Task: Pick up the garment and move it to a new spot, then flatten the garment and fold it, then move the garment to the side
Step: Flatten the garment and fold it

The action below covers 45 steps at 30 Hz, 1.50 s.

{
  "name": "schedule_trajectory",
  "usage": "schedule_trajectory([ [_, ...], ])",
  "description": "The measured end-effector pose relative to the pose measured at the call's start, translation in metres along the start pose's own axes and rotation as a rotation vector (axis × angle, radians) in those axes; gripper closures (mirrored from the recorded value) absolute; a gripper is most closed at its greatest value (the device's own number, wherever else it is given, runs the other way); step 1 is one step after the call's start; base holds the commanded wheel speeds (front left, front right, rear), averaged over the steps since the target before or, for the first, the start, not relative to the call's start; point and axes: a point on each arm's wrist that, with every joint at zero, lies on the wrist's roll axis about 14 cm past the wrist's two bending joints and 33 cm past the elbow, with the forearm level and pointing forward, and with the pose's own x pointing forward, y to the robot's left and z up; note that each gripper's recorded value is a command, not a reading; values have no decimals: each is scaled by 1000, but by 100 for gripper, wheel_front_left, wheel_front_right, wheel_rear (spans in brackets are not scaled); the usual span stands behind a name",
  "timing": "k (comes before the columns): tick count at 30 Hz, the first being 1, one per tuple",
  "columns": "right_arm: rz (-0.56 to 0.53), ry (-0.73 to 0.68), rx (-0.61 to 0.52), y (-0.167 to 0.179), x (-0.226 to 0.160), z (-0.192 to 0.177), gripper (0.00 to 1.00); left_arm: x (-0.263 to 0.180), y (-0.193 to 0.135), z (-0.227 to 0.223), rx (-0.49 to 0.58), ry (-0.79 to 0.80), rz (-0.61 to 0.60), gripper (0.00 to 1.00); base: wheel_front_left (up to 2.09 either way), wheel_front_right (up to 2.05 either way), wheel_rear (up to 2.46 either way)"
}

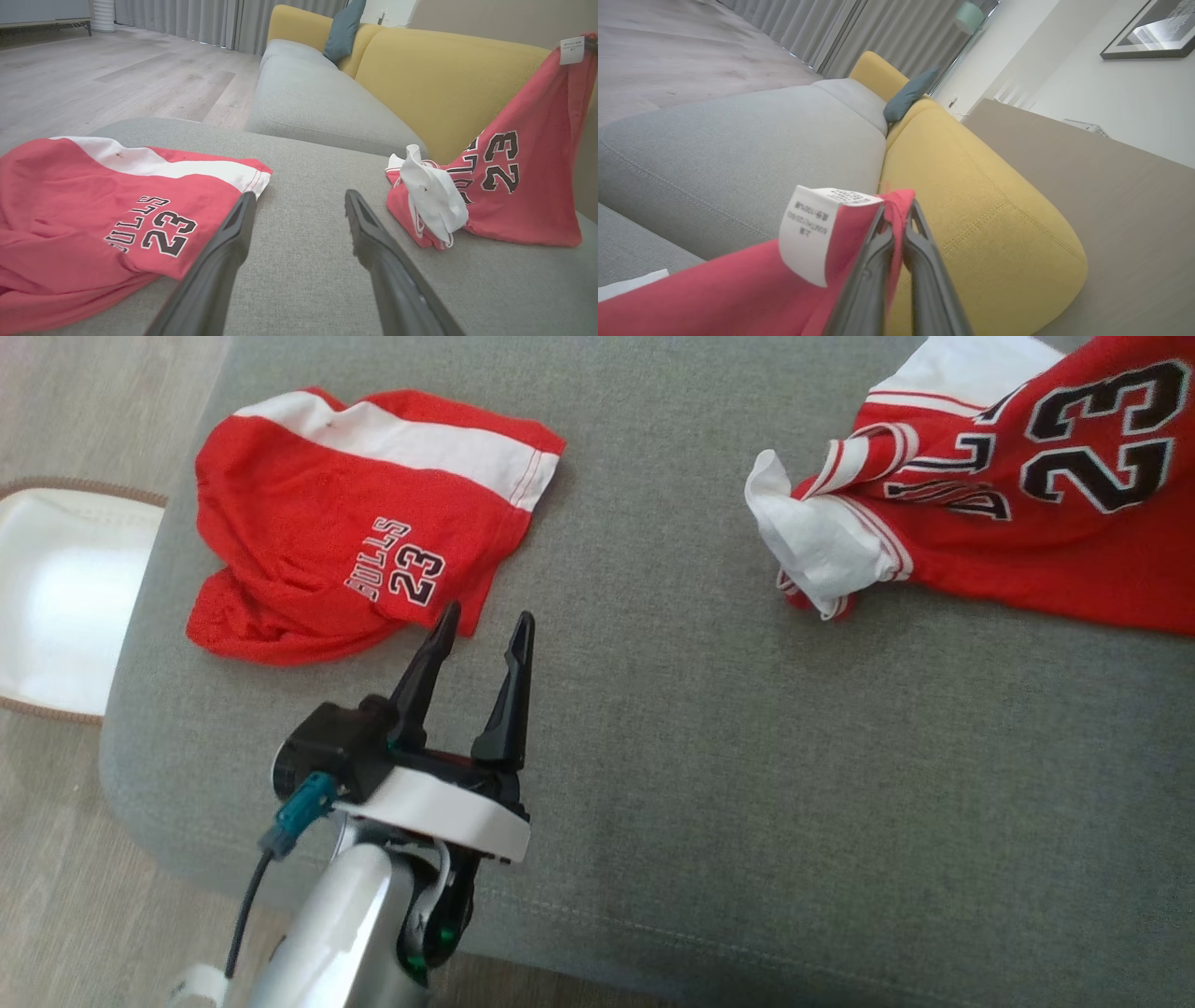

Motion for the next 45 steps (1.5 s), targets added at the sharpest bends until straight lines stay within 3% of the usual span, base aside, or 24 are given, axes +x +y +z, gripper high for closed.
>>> schedule_trajectory([
  [5, 15, 10, 17, 9, 7, -5, 0, 3, 2, 4, -8, -10, 6, 0, 0, 0, 0],
  [12, 18, -22, 117, 15, -20, -5, 0, -2, -6, 19, -6, -51, -9, 0, 0, 0, 0],
  [17, 56, -58, 196, 36, -53, 0, 0, -12, -13, 30, -2, -84, -15, 0, 0, 0, 0],
  [28, 52, -177, 386, 48, -133, 22, 0, -31, -35, 43, -8, -127, -58, 0, 0, 0, 0],
  [45, 43, -20, 678, 101, -259, -38, 0, -36, -51, 42, -15, -128, -92, 0, 0, 0, 0],
])
